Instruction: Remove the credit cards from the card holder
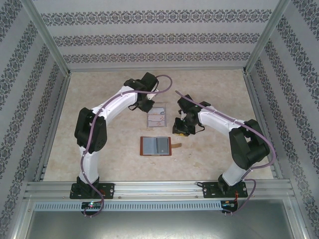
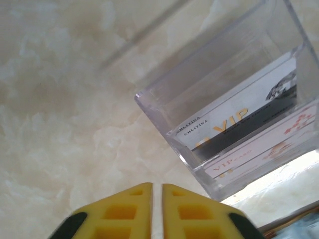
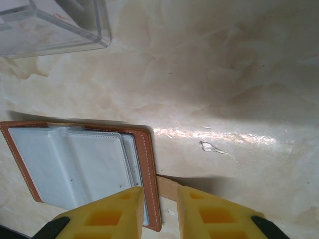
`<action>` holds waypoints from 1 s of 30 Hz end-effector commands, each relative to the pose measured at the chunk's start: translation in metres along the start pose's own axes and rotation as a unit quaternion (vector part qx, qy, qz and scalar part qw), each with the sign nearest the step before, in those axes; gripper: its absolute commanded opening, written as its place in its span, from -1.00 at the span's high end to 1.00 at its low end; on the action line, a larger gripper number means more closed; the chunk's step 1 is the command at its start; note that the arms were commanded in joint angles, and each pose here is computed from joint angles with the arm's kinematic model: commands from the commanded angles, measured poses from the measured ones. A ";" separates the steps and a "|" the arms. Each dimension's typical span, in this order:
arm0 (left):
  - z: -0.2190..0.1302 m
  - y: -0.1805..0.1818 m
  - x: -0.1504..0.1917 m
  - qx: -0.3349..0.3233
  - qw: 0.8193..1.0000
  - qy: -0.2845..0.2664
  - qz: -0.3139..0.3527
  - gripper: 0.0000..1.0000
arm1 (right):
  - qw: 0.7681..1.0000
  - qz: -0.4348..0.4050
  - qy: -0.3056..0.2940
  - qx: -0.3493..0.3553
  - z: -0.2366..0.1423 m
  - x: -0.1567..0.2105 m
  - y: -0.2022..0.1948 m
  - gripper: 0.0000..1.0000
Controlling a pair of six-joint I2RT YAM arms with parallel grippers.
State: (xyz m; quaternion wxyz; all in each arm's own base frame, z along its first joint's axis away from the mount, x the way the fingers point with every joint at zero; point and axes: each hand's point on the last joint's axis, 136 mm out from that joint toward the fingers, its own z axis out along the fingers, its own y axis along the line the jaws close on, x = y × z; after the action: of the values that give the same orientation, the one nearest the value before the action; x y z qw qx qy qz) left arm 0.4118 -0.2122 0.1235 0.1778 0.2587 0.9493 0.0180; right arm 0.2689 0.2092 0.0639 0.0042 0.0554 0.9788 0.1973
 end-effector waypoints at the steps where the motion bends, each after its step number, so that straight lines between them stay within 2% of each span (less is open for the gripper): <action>1: -0.017 0.004 -0.016 0.012 0.994 -0.062 -0.087 0.95 | 1.000 -0.012 0.007 -0.009 0.004 0.001 0.010 0.47; 2: -0.018 0.004 -0.015 0.018 0.993 -0.069 -0.098 1.00 | 1.000 -0.012 0.008 -0.009 0.006 0.002 0.011 0.47; 9: -0.029 0.010 -0.003 0.053 0.977 -0.111 -0.174 1.00 | 1.000 -0.018 0.014 -0.010 0.011 0.007 0.016 0.47; 14: -0.036 0.020 0.006 0.038 0.964 -0.131 -0.227 1.00 | 1.000 -0.020 0.017 -0.011 0.014 0.009 0.020 0.47; 19: -0.044 0.008 0.013 0.079 0.958 -0.138 -0.240 1.00 | 0.999 -0.023 0.023 -0.009 0.018 0.013 0.022 0.47; 23: -0.049 -0.006 0.019 0.121 0.953 -0.131 -0.246 1.00 | 0.999 -0.026 0.025 -0.009 0.021 0.016 0.023 0.47; 25: -0.047 -0.005 0.028 0.115 0.949 -0.101 -0.276 1.00 | 0.999 -0.026 0.027 -0.007 0.022 0.018 0.022 0.47; 28: -0.044 -0.013 0.043 0.120 0.954 -0.047 -0.273 1.00 | 0.999 -0.025 0.027 -0.005 0.023 0.019 0.020 0.47; 30: -0.044 -0.023 0.050 0.138 0.948 -0.034 -0.284 1.00 | 0.999 -0.025 0.029 -0.005 0.025 0.020 0.019 0.47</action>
State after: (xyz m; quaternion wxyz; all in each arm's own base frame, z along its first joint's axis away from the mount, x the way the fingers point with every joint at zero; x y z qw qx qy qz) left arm 0.3646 -0.2021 0.1493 0.2191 0.0255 0.9626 -0.1572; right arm 0.2562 0.2359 0.0527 -0.0111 0.0222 0.9786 0.2040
